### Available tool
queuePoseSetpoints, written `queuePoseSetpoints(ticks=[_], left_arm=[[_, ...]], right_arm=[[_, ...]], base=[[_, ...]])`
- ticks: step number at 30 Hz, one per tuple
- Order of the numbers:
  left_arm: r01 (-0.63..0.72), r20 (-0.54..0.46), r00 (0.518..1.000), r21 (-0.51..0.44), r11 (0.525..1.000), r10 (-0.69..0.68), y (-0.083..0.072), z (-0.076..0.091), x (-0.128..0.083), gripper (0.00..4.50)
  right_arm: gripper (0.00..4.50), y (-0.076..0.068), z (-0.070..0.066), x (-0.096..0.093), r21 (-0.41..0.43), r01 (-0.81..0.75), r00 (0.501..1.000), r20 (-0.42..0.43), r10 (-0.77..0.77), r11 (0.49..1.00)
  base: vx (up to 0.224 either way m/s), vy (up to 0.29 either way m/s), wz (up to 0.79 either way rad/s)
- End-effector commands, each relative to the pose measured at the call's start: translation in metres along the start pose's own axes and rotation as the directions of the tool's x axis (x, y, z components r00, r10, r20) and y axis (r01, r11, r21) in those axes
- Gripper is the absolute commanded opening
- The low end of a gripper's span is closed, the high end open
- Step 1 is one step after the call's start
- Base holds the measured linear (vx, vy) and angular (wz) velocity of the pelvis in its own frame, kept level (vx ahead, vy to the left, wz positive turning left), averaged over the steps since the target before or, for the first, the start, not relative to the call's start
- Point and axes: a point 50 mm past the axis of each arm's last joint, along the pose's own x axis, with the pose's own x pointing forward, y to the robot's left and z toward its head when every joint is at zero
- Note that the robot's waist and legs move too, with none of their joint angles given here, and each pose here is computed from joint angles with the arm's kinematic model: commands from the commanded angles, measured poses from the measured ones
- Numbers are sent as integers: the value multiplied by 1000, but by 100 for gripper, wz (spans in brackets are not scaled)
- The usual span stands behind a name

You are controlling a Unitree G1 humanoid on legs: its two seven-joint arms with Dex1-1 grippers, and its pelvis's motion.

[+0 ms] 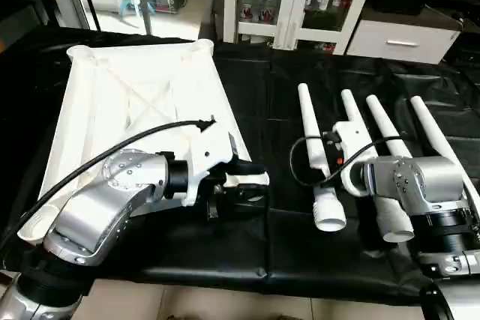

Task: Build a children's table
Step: Pick table leg

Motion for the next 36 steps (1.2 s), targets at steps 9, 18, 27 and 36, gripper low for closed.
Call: queuePoseSetpoints(ticks=[9, 18, 27, 36], left_arm=[[30, -27, 999, 24, 999, -30, -3, 5, -2, 180], [28, -33, 999, 31, 999, -27, -4, 8, -3, 180], [0, -36, 999, 16, 1000, 1, 0, 8, -5, 259], [-184, 80, 979, -46, 982, 187, 20, 18, -8, 349]], right_arm=[[337, -9, -17, 3, 101, 16, 998, -70, -9, 995], [262, -14, -19, 4, 152, 30, 998, -61, -21, 988], [192, -21, -23, 1, 213, 55, 998, -42, -47, 976], [184, -25, 0, -18, 229, 50, 993, 94, -74, 972]], base=[[0, 0, 0], [0, 0, 0], [0, 0, 0], [0, 0, 0]])
